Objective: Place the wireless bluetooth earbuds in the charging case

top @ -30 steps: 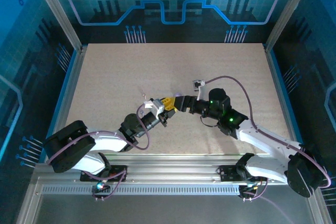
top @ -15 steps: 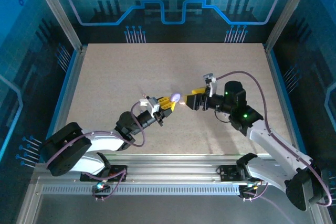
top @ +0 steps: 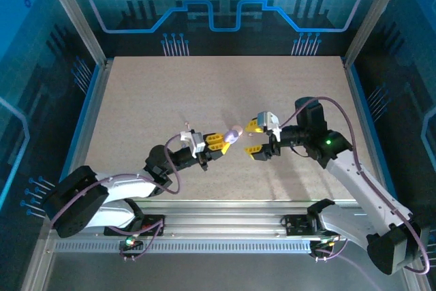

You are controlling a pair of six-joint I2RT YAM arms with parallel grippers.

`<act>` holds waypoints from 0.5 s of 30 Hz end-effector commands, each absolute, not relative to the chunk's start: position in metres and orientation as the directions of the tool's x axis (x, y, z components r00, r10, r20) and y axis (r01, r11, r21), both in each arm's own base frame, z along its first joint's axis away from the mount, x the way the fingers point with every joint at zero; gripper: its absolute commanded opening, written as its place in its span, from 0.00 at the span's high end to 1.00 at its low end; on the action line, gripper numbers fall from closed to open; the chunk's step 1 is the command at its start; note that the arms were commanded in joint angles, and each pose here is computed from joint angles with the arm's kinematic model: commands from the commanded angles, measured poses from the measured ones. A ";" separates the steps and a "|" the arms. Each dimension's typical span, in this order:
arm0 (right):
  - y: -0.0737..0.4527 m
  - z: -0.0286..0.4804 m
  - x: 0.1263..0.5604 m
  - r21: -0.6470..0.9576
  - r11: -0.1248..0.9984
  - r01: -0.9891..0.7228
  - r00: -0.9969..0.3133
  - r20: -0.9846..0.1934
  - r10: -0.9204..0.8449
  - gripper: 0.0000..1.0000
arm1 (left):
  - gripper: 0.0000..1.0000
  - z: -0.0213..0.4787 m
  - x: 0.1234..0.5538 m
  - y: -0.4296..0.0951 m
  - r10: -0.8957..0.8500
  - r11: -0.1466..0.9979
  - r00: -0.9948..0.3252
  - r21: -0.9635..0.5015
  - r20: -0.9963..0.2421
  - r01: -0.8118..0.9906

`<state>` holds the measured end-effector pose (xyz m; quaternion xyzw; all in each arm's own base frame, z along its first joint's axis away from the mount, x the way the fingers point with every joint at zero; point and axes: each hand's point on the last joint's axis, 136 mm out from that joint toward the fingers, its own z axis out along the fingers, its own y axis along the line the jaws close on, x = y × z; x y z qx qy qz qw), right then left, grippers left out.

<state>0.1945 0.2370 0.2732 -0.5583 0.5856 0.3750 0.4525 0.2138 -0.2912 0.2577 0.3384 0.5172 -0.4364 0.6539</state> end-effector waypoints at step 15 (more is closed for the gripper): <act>0.254 0.284 0.186 -0.037 -0.184 -0.982 0.086 -0.959 -0.270 0.36 | 0.85 0.272 0.201 -0.291 -0.223 0.337 0.142 0.061 -0.964 0.940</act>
